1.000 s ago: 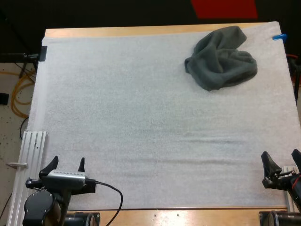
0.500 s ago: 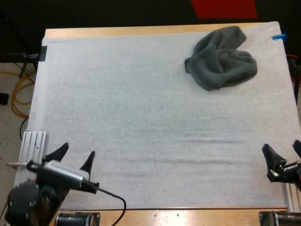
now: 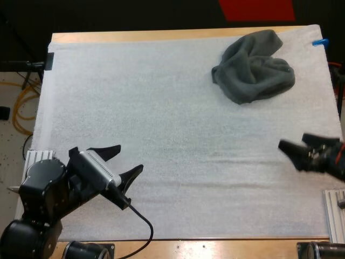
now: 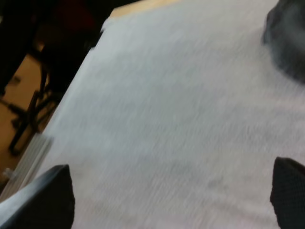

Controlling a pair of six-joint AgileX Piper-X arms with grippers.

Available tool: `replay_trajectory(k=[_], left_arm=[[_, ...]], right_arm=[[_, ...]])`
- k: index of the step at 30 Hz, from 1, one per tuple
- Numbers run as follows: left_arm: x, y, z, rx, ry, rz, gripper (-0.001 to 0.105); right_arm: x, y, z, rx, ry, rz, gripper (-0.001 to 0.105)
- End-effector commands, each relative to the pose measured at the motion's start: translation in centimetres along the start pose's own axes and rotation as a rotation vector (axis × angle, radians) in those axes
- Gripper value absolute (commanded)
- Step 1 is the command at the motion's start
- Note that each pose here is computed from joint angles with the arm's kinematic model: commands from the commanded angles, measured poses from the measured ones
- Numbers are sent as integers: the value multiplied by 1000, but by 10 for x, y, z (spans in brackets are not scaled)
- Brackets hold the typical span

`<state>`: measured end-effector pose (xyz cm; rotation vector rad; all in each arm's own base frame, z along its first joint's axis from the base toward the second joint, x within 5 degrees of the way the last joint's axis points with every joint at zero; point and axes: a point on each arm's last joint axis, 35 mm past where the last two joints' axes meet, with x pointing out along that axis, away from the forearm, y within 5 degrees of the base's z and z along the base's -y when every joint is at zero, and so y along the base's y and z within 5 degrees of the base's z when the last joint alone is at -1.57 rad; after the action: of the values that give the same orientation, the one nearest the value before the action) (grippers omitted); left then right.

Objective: Pick towel from pile fold and stack

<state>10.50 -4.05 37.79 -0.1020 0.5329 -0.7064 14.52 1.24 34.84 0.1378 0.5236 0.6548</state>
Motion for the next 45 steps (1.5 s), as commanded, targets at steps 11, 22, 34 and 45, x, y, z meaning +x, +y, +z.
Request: replay_trajectory(k=[11,22,34,45], left_arm=[[15,7,11,8,-11,-20,63],[22,11,11,-7,15,-20,63],[24,12,11,-18,21,-22,63],[24,12,11,-76,21,-21,63]], right_arm=[[90,-94,25,263,-10,-312,81],[184,-182,21,532,64,-448,81],[282,-210,1,644,174,-406,69],[269,-196,30,562,130,-360,0]])
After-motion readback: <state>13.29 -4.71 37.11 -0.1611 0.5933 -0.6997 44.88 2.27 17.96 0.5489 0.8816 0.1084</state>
